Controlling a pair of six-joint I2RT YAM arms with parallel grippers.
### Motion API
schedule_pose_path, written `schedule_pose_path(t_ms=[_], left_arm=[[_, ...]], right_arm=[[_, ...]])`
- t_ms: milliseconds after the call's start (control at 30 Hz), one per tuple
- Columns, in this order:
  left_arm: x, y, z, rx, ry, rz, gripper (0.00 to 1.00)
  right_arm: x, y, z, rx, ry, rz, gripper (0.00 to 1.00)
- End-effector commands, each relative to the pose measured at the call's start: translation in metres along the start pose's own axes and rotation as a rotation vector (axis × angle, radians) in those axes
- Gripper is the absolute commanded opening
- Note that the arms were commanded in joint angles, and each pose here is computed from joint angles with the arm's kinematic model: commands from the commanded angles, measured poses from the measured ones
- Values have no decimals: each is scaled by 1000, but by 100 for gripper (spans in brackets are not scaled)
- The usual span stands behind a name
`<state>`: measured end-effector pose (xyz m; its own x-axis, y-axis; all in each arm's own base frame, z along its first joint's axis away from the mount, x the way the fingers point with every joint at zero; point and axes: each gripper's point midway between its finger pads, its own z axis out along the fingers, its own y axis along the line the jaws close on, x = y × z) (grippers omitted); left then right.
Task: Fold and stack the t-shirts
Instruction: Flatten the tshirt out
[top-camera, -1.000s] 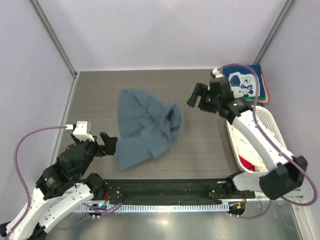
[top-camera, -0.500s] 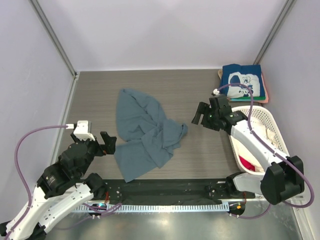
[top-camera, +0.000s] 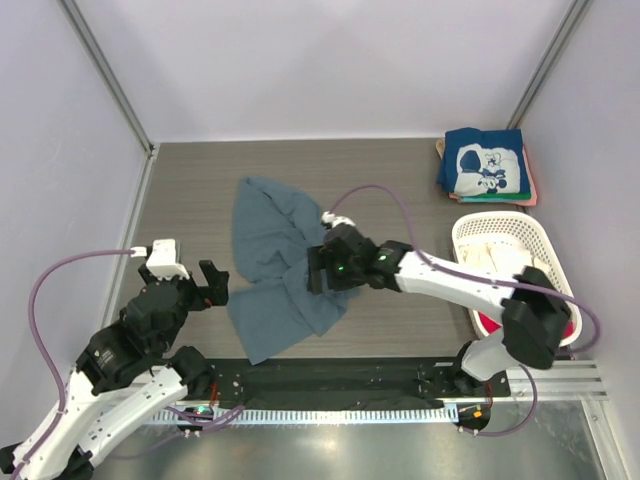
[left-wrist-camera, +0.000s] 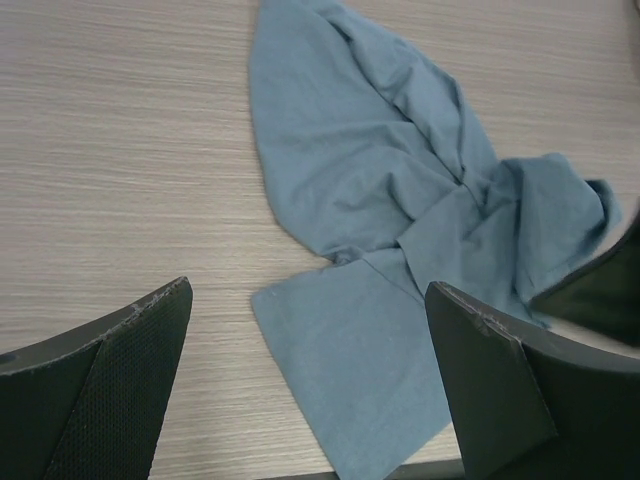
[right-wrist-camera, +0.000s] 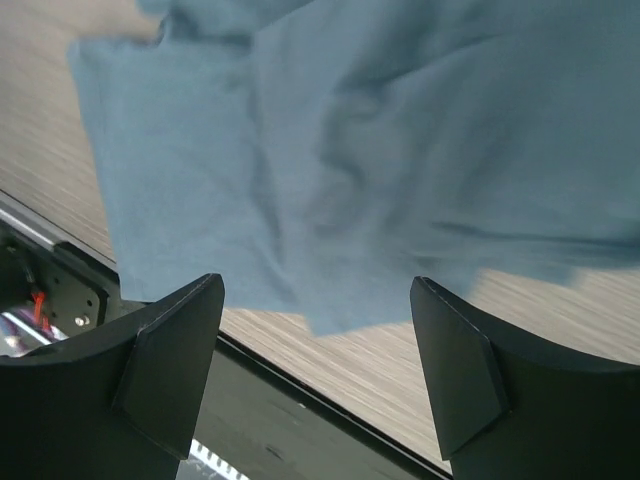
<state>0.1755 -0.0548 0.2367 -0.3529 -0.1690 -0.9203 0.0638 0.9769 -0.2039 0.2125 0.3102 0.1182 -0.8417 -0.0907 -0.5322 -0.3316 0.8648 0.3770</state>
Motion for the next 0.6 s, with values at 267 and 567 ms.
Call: schedule_pose_path(t_ms=[267, 567], left_arm=[[-29, 43, -22, -178, -155, -148, 100], [-32, 48, -27, -184, -178, -173, 100]], right_arm=[[75, 145, 69, -50, 133, -324, 80], [123, 177, 93, -13, 192, -452, 79]])
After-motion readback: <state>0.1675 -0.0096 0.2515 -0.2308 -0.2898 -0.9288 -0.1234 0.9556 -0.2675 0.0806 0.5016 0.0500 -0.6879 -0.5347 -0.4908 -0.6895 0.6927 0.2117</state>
